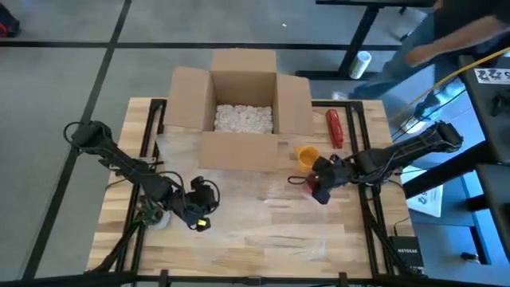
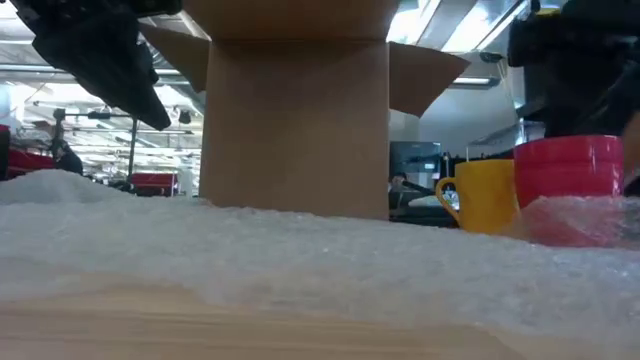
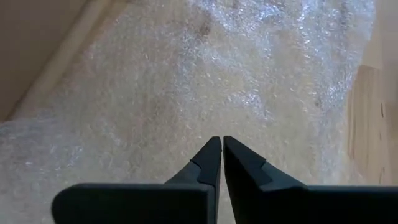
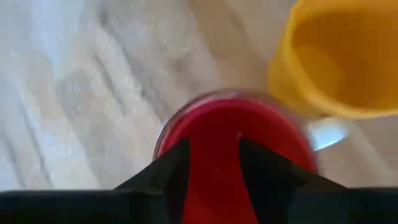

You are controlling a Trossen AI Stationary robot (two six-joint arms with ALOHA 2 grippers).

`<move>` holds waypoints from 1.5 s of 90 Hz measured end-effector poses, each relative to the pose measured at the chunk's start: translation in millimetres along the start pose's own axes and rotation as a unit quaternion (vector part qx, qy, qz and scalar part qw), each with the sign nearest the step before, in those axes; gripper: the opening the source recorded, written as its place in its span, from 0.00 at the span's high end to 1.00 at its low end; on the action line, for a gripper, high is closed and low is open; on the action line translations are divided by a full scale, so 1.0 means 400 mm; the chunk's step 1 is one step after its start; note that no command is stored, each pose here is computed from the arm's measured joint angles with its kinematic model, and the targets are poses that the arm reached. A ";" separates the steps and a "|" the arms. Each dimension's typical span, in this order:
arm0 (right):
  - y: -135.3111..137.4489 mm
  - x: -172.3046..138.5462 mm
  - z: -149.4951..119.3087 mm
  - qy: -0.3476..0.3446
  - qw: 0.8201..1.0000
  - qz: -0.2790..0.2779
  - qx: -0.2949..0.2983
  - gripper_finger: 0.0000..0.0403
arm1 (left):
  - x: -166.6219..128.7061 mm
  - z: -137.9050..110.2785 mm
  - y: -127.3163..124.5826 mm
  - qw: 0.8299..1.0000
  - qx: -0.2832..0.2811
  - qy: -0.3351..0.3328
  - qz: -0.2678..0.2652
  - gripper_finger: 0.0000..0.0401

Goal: Wrap mug
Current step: Put the red mug on the bubble wrap

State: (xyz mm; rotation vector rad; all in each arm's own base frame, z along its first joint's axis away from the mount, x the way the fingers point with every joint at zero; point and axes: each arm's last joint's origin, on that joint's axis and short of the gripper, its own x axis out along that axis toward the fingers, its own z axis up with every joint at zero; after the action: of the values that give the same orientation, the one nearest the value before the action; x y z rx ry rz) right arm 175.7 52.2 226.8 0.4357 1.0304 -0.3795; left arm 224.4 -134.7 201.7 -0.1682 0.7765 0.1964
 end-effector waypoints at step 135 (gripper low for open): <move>0.069 -0.036 0.052 0.144 0.989 -0.003 -0.015 0.99 | -0.003 -0.010 0.002 1.000 0.024 0.013 0.008 1.00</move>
State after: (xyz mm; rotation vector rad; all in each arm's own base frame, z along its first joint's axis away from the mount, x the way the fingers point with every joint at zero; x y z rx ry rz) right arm 197.9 66.3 253.2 0.4696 1.3165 -0.3118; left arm 220.8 -135.1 199.6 -0.1198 0.8087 0.1907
